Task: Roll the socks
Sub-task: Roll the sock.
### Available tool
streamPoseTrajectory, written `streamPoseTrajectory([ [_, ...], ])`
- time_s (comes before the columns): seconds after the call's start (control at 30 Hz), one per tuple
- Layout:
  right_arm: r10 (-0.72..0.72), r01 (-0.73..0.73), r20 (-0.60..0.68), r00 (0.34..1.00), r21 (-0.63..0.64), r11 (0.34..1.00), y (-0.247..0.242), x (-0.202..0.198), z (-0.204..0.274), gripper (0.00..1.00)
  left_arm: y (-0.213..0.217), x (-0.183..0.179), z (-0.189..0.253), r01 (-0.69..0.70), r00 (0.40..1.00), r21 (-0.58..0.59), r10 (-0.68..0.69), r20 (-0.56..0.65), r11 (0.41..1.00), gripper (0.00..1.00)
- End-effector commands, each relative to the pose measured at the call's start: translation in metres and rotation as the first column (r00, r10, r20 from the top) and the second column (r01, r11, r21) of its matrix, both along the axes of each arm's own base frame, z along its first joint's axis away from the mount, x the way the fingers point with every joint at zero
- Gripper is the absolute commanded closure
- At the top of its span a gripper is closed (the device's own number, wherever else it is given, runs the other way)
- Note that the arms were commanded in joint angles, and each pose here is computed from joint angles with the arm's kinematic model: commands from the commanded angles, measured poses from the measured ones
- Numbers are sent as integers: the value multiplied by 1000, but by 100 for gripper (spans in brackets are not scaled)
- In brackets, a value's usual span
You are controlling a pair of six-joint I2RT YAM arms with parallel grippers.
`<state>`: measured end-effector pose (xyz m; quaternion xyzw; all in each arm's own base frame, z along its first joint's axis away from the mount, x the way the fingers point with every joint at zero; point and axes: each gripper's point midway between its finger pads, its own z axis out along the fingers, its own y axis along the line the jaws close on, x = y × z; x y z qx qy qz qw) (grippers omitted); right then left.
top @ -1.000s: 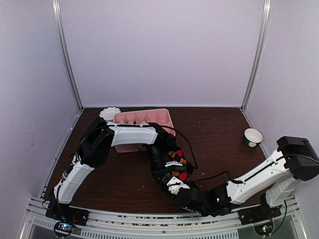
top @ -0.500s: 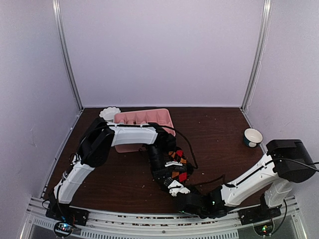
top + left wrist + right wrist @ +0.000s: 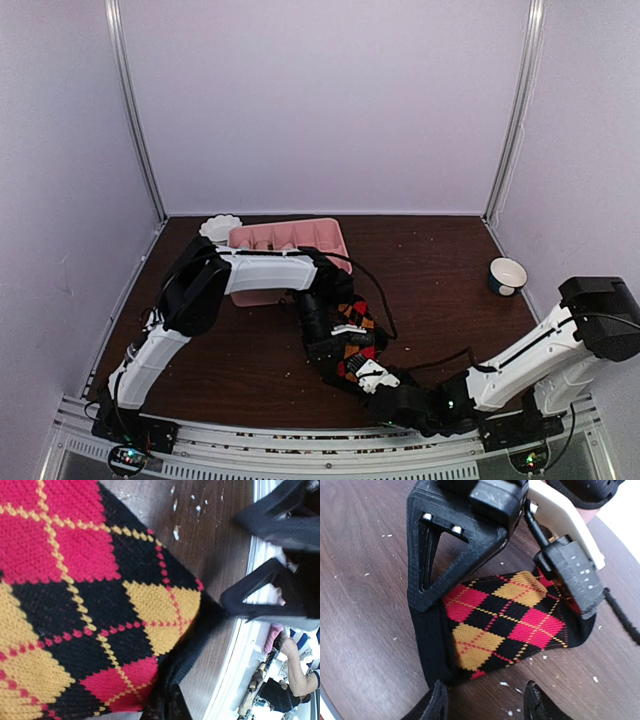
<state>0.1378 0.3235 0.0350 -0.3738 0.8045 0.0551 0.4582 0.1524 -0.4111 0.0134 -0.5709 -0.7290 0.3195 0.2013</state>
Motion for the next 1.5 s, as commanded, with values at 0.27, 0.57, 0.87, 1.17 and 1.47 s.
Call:
streamPoseTrajectory([
  [0.27, 320, -261, 220, 922, -258, 930, 25, -26, 41, 48, 11, 5, -31, 28, 999, 76, -30, 13, 997, 100],
  [0.57, 470, -384, 202, 859, -353, 854, 48, -34, 26, 52, 11, 5, -31, 26, 1000, 78, -26, -2, 997, 100],
  [0.87, 479, -399, 151, 865, -374, 837, 47, -20, 4, 68, 12, 5, -31, 25, 1000, 80, -24, -15, 996, 100],
  [1.17, 459, -394, 93, 883, -384, 835, 34, -13, -19, 77, 12, 4, -30, 14, 999, 82, -10, -47, 997, 100],
  [1.47, 389, -346, 45, 920, -372, 861, 16, -4, -41, 78, 12, 0, -29, 10, 994, 86, -1, -106, 996, 100],
])
